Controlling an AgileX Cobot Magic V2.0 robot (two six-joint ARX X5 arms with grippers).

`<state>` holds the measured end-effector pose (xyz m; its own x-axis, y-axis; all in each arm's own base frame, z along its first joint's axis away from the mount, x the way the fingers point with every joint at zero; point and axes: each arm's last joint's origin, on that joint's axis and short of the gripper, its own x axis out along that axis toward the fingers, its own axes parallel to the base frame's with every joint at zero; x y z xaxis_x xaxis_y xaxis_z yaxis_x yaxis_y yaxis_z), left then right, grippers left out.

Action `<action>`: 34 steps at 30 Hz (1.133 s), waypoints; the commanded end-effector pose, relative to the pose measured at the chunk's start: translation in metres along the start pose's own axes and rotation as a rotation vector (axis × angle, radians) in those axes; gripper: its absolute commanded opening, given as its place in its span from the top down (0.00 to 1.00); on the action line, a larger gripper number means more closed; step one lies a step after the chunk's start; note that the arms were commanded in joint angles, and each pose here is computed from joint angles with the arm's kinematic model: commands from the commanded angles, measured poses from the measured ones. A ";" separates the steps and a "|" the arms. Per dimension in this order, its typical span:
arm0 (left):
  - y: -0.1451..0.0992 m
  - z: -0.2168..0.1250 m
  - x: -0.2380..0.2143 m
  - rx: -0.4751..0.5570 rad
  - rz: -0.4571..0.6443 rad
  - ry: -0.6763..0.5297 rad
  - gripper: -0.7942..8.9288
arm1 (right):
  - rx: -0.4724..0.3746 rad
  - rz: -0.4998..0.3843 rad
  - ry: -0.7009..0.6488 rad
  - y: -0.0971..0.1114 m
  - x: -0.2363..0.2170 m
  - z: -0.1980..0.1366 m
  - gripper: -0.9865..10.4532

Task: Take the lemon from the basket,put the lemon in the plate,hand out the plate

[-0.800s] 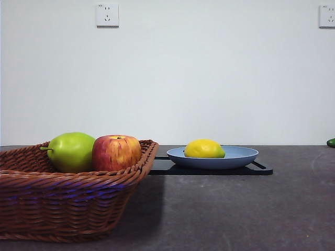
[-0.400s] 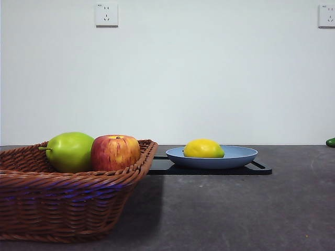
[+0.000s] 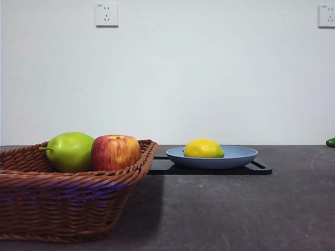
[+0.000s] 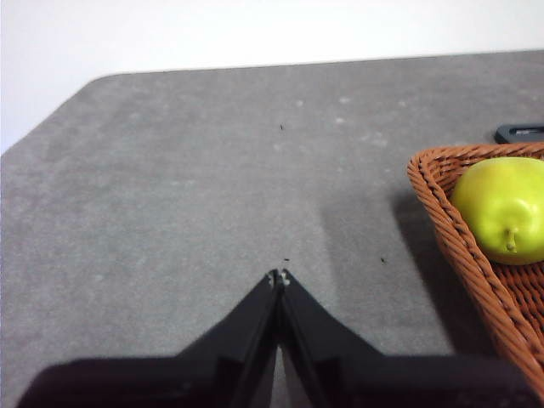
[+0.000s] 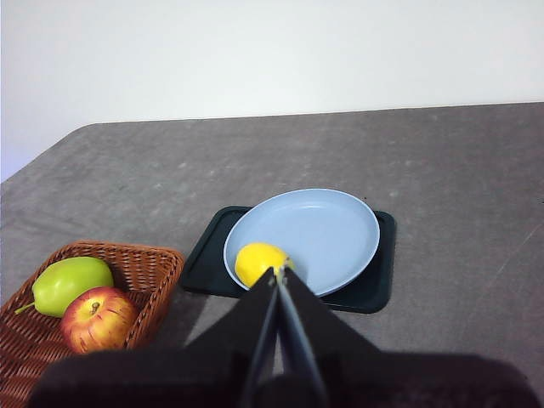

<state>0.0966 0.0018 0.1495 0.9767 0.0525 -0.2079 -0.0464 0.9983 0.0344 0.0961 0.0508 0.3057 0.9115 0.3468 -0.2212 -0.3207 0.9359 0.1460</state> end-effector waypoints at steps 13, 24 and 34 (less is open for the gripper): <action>0.000 0.000 -0.002 -0.007 0.004 -0.018 0.91 | 0.008 0.003 -0.019 0.001 -0.001 0.004 0.91; 0.000 0.000 -0.002 -0.007 0.003 -0.016 0.91 | 0.008 0.003 -0.019 0.001 -0.001 0.004 0.91; 0.000 0.000 -0.002 -0.007 0.003 -0.017 0.91 | -0.133 0.003 -0.016 0.001 -0.001 0.003 0.91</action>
<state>0.0948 0.0017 0.1518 0.9818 0.0495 -0.1832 -0.0443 0.9985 0.0324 0.0958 0.0506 0.3058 0.9116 0.3469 -0.2205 -0.3364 0.9379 0.0848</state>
